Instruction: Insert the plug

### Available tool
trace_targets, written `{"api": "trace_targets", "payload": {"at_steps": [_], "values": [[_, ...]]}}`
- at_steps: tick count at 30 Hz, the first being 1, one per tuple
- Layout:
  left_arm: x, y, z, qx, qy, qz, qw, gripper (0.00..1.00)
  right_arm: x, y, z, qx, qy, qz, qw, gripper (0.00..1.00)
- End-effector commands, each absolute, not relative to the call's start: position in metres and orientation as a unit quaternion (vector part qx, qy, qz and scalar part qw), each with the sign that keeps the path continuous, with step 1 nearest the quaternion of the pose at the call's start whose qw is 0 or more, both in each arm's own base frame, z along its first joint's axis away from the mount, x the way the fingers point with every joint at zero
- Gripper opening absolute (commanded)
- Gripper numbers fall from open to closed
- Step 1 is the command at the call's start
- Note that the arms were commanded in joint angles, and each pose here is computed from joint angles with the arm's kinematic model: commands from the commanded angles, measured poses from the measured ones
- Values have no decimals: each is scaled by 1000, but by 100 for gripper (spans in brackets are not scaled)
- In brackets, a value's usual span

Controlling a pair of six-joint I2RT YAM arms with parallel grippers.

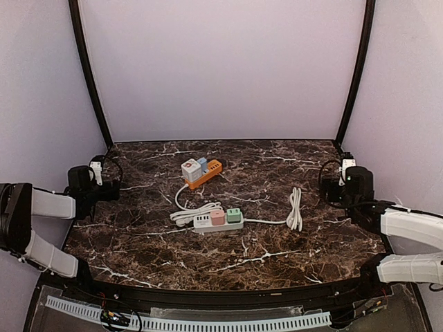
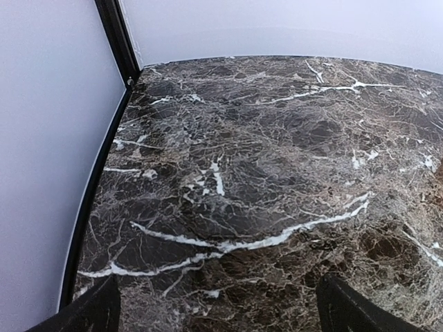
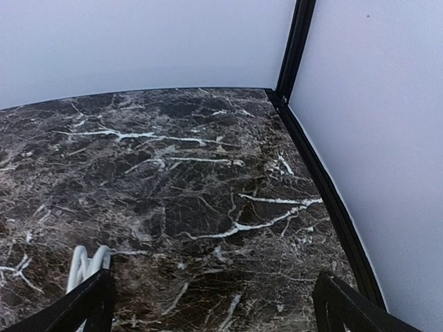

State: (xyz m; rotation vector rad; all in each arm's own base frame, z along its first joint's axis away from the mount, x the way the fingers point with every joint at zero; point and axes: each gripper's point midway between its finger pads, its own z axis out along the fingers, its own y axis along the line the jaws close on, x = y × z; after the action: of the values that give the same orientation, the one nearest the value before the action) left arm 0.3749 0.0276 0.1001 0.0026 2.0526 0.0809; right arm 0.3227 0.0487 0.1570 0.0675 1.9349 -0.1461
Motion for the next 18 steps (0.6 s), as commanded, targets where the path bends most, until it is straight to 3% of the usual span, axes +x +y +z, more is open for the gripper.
{"api": "trace_targets", "payload": {"at_steps": [1,14,18], "values": [[383,34,115,-8,827,39,560,99,332,35,149,30,812,-46,580,99],[405,36,113,-1,830,31,557,99,352,11,135,38,789,4,613,99],[400,39,124,-28,802,29,597,99,358,7,140,41,777,9,628,99]]}}
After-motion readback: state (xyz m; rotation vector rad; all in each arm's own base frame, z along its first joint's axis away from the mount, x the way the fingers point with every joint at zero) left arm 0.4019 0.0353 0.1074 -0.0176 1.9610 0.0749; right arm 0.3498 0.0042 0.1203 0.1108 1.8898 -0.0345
